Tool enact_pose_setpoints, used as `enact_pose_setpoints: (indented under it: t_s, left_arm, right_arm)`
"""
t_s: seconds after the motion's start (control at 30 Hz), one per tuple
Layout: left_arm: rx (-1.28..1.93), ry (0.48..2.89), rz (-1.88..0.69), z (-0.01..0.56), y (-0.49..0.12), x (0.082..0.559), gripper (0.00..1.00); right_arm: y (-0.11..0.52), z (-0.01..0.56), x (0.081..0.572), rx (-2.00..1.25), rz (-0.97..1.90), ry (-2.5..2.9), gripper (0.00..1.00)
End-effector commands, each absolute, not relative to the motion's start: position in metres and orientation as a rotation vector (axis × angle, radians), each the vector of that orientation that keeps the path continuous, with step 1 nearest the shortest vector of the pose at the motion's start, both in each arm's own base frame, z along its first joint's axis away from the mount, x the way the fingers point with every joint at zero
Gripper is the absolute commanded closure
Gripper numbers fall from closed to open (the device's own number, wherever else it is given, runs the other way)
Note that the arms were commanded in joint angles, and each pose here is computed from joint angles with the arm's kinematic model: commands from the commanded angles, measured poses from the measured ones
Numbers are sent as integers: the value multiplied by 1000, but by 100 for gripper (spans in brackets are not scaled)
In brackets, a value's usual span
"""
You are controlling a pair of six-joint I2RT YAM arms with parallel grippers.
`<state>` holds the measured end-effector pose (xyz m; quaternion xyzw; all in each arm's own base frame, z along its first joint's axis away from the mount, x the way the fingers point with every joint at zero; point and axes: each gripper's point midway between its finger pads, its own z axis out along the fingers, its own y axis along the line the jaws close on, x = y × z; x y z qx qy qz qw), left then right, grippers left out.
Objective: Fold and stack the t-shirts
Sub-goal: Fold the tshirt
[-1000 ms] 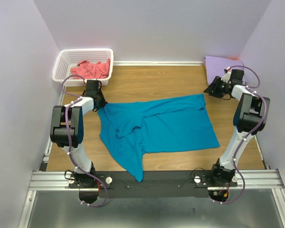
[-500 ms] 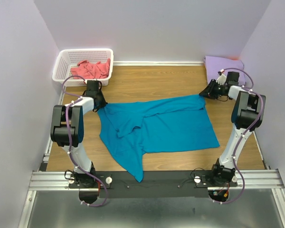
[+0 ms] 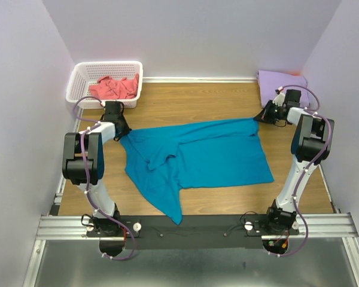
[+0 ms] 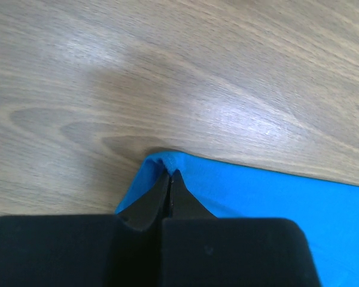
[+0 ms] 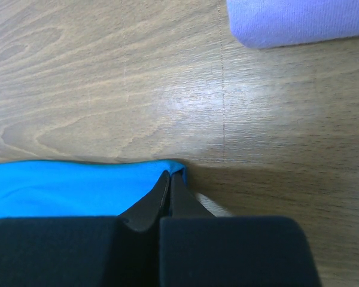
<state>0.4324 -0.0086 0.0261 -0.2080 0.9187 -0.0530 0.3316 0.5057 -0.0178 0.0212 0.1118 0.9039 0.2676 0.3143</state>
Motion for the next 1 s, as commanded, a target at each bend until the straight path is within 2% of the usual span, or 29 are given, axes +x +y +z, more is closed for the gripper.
enact_pose_setpoints:
  t_s: [0.0, 0.07, 0.1, 0.13, 0.17, 0.2, 0.3, 0.33, 0.4, 0.5, 0.57, 0.63, 0.77, 0.9, 0.97]
  left_arm:
    - [-599, 2410, -41, 25, 12, 426, 100]
    - [-583, 2410, -84, 25, 6, 427, 100]
    - [-573, 2403, -101, 27, 3, 429, 99]
    - [-557, 2400, -112, 29, 1, 431, 93]
    - [-535, 2398, -130, 32, -4, 433, 89]
    - [-516, 2396, -135, 35, -5, 435, 79]
    - [-490, 2360, -159, 54, -11, 440, 60]
    - [-486, 2337, -162, 64, -11, 441, 50]
    - [-484, 2316, -161, 76, -10, 441, 40]
    - [-448, 2287, -183, 97, -22, 435, 34]
    - [-439, 2249, -183, 114, -24, 429, 25]
    - [-426, 2246, -186, 117, -25, 418, 21]
    - [-357, 2217, -198, 129, -41, 392, 21]
    - [-280, 2185, -185, 135, -52, 370, 21]
    - [-232, 2168, -189, 136, -58, 358, 21]
  right_arm:
    - [-43, -2, 501, 338, 544, 2439, 99]
    - [-40, -1, 499, 327, 560, 2438, 97]
    - [-39, 1, 498, 327, 567, 2439, 91]
    - [-37, 3, 498, 330, 573, 2436, 88]
    - [-35, 9, 499, 326, 581, 2426, 78]
    - [-34, 14, 499, 339, 581, 2419, 73]
    - [-35, 25, 497, 370, 539, 2411, 64]
    - [-38, 38, 498, 408, 495, 2391, 61]
    - [-40, 54, 491, 480, 470, 2364, 59]
    - [-47, 59, 476, 600, 401, 2352, 55]
    - [-48, 77, 469, 622, 379, 2317, 54]
    - [-41, 77, 458, 652, 415, 2321, 54]
    - [-22, 79, 444, 683, 546, 2328, 55]
    - [-19, 59, 431, 753, 538, 2361, 65]
    - [-16, 51, 427, 770, 546, 2374, 66]
